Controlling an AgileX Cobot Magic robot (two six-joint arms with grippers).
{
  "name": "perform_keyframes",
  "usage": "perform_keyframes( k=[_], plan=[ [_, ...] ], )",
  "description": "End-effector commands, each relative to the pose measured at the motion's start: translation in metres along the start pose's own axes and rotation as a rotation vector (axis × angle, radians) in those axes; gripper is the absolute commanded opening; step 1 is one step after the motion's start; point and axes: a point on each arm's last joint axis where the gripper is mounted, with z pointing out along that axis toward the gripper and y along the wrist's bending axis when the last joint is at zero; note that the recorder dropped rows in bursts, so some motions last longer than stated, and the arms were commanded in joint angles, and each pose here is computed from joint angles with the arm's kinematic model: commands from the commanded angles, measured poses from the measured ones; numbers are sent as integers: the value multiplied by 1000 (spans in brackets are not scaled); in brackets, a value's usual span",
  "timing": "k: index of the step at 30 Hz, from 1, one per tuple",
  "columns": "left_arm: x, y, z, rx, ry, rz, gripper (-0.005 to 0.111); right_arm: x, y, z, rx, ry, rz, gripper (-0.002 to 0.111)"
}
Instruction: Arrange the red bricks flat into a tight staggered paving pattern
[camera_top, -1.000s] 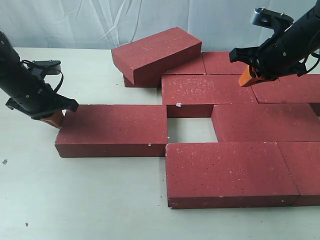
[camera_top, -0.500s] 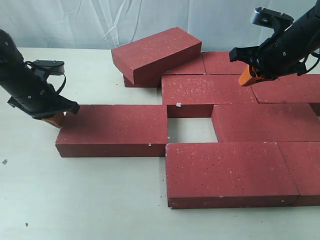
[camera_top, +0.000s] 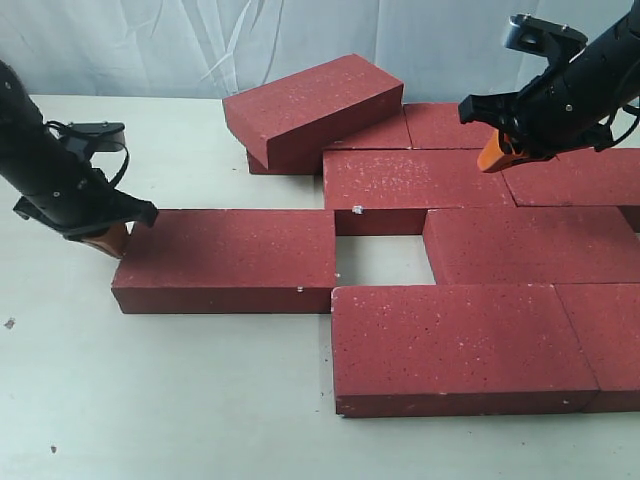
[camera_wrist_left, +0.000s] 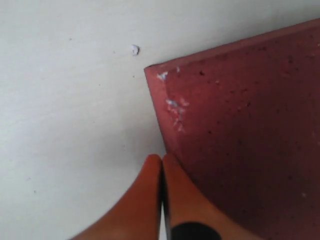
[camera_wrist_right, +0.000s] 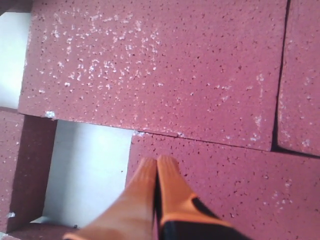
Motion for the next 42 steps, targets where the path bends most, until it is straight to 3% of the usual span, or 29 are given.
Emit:
perform_keyframes(
  k=[1, 5, 21, 34, 42],
  plan=[
    [0, -18, 4, 40, 15, 16, 0, 0, -1, 0, 5, -5, -4, -1],
    [2, -25, 5, 62, 29, 16, 0, 0, -1, 0, 6, -6, -4, -1],
    [3, -20, 4, 42, 41, 28, 0, 0, -1, 0, 2, -1, -2, -1],
    [-3, -57, 13, 68, -18, 82, 0, 0, -1, 0, 4, 0, -4, -1],
    [-6, -66, 15, 93, -52, 61, 0, 0, -1, 0, 4, 0, -4, -1]
  ],
)
